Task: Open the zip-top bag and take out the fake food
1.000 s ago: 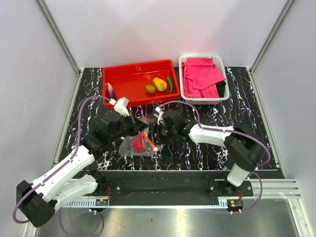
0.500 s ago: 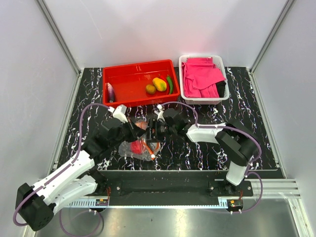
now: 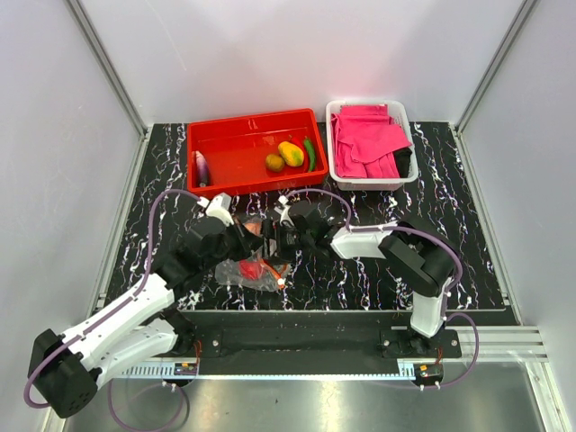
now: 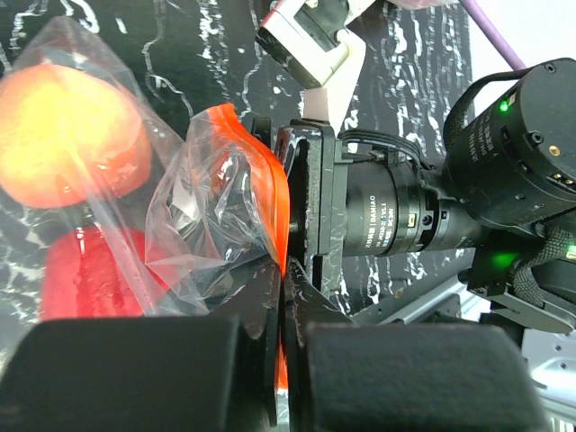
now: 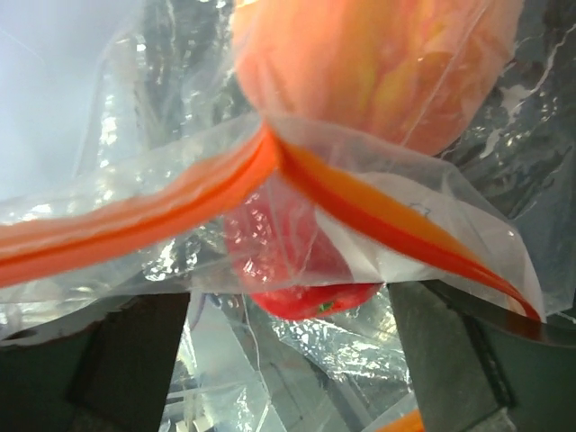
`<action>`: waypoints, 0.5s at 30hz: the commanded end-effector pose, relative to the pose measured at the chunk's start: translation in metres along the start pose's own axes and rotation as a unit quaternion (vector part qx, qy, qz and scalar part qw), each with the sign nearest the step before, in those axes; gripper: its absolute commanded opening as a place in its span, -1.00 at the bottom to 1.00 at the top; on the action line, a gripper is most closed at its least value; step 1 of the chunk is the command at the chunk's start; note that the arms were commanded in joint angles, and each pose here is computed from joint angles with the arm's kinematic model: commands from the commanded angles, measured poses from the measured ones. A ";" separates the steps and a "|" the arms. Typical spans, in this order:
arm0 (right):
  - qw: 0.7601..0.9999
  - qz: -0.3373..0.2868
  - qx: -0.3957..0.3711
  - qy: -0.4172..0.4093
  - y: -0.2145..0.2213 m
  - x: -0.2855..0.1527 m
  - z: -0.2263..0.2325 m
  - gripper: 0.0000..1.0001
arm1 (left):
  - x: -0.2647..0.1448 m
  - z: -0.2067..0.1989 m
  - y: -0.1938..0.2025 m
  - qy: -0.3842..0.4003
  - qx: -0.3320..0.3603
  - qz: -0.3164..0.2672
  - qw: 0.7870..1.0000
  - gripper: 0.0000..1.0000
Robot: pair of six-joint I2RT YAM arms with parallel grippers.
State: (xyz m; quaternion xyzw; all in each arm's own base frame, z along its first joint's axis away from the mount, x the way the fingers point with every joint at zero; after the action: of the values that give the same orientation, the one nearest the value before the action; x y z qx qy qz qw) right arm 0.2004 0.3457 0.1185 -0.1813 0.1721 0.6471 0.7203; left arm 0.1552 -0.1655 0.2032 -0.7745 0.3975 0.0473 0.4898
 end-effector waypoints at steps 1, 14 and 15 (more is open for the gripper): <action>1.000 0.002 -0.028 -0.011 0.007 0.017 0.011 0.99 | 0.002 -0.014 -0.009 0.038 -0.003 -0.027 0.999 -1.00; 1.000 -0.012 -0.015 0.002 0.004 0.033 -0.003 0.54 | -0.002 -0.009 -0.005 0.026 -0.007 -0.035 0.999 -1.00; 1.000 -0.012 -0.016 -0.003 0.004 0.032 -0.002 0.47 | -0.004 -0.008 -0.003 0.026 -0.007 -0.038 0.999 -1.00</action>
State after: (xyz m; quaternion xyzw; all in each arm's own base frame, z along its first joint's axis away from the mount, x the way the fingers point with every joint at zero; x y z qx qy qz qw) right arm 0.1998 0.3609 0.1015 -0.1867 0.1777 0.6505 0.7144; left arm 0.1537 -0.1582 0.1865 -0.7655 0.3844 0.0868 0.5085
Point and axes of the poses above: each gripper's point midway between its finger pads, its own x axis out along the fingers, its own z axis along the line the jaws close on, y = z × x, the point moved 9 cm from there along -x, back along the fingers, and after that the axes turned 15 degrees about x, right-handed, at the moved point
